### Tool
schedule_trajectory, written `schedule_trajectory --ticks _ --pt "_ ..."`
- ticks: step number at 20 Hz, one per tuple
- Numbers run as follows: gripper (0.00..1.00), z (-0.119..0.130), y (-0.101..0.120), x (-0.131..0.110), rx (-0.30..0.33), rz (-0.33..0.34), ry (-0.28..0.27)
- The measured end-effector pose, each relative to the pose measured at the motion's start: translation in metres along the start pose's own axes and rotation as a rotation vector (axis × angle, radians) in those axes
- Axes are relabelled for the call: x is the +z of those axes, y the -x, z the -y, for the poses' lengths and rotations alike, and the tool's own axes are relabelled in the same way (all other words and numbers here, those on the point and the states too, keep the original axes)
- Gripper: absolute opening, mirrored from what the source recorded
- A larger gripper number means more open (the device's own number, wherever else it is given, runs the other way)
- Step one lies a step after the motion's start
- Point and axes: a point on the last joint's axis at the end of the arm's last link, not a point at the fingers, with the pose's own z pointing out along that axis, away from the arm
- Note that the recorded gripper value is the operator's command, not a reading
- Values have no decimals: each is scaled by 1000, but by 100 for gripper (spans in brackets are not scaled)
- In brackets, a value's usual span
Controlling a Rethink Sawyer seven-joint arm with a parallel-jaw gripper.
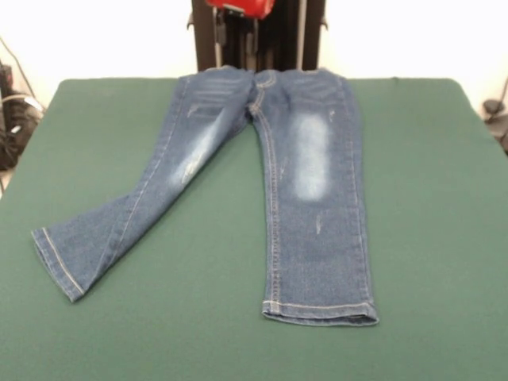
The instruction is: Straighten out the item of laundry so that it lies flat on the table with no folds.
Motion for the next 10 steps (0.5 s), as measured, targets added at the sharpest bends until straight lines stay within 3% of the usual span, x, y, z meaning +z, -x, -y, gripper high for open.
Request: schedule_trajectory --ticks 10 --pt "100 -36 80 -33 -2 90 11"
